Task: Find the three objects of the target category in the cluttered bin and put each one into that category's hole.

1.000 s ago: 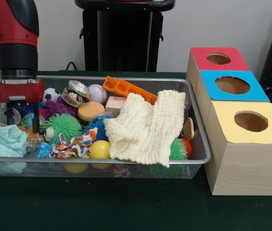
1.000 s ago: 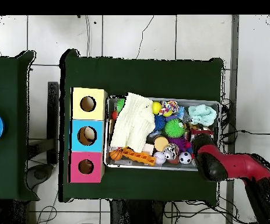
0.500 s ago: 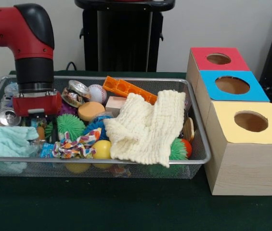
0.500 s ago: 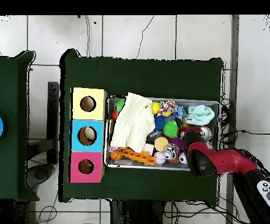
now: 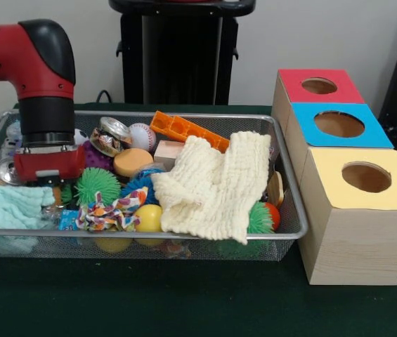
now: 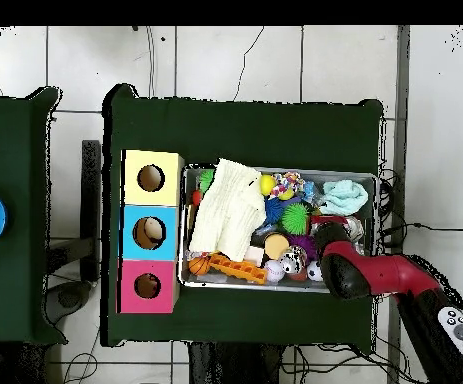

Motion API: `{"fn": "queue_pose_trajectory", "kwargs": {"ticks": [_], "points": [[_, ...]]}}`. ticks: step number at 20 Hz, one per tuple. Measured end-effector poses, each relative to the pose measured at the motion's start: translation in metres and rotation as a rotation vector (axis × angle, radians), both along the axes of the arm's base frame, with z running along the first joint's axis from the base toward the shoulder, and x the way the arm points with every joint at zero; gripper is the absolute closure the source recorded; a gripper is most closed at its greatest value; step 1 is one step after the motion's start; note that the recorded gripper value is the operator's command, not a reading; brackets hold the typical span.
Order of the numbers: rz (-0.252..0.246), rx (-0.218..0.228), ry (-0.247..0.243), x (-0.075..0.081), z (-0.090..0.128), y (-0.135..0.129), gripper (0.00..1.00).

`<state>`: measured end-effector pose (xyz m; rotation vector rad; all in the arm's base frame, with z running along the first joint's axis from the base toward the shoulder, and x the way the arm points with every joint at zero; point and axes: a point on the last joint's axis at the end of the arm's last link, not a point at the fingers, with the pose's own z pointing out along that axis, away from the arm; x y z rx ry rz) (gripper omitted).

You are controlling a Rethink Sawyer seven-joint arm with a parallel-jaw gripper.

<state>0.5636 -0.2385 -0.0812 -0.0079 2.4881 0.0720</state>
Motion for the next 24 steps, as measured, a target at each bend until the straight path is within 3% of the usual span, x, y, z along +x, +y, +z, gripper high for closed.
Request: {"fn": "queue_pose_trajectory", "kwargs": {"ticks": [8, 16, 24], "points": [[-0.011, 0.001, -0.012, -0.001, 0.002, -0.007, 0.0], [-0.057, 0.04, -0.033, -0.018, 0.018, -0.026, 0.0], [-0.063, 0.056, -0.036, -0.024, 0.022, -0.026, 0.0]]}}
